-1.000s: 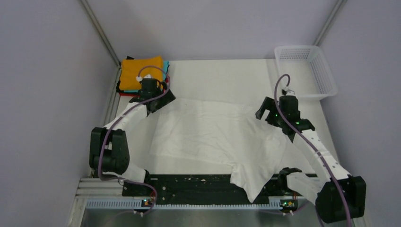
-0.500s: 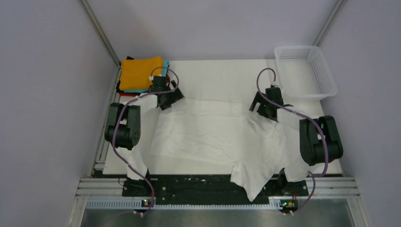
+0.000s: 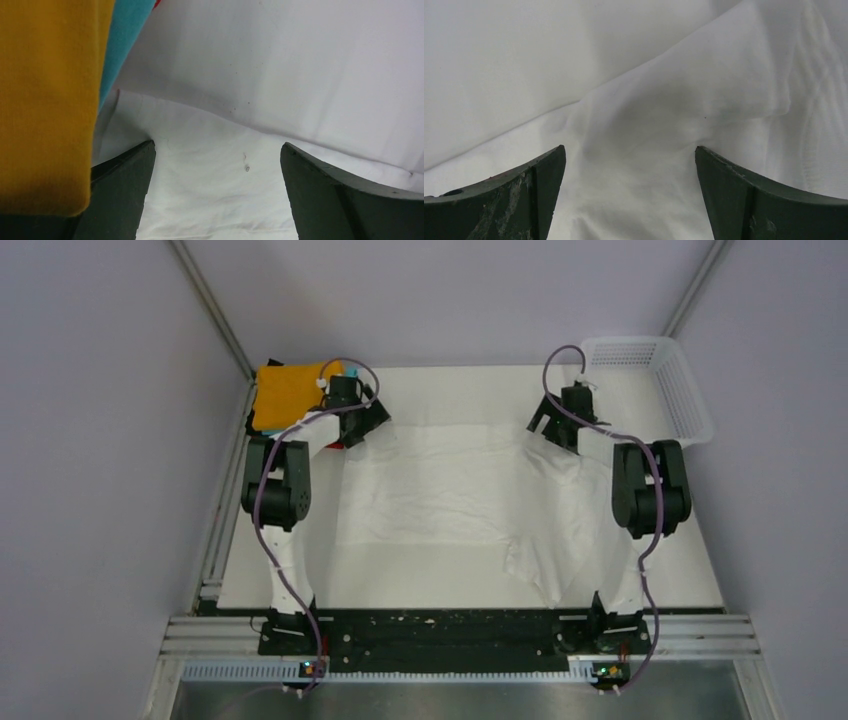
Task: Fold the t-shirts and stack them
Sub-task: Fold the flattened tshirt in 1/3 of the way
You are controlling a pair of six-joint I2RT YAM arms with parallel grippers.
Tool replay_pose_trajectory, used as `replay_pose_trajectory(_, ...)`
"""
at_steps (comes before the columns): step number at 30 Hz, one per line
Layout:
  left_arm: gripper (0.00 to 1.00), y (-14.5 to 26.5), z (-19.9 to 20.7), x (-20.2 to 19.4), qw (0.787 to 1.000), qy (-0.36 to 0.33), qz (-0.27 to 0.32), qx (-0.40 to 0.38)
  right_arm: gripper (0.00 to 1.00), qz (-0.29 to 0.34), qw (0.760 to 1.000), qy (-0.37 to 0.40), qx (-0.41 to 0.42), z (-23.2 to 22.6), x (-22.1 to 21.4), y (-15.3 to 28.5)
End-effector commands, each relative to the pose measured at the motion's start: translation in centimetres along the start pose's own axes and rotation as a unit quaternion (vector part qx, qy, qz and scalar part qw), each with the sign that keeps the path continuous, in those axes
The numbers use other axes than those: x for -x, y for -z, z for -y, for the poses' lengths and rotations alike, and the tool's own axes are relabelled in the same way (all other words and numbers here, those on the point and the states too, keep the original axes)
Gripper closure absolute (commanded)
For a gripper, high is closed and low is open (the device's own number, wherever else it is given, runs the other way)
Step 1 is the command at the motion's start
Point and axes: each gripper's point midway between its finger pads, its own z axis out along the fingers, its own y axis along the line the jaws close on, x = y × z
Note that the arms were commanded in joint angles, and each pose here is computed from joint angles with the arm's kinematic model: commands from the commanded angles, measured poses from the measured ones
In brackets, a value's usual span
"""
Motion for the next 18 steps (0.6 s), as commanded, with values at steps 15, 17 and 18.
replay_pose_trajectory(15, 0.01, 17.9, -1.3, -6.0, 0.976, -0.201, 0.081, 0.037, 0.01, -0.02, 0.983, 0.179, -0.017, -1.4, -8.0, 17.9)
replay_pose_trajectory(17, 0.01, 19.9, -3.7, -8.3, 0.983, -0.16, 0.073, 0.061, 0.02, -0.051, 0.981, 0.185, -0.024, -0.4, -12.0, 20.0)
replay_pose_trajectory(18, 0.01, 20.4, -4.8, -9.8, 0.987, -0.139, 0.059, 0.063, 0.03, -0.066, 0.98, 0.188, -0.022, 0.1, -13.7, 20.9)
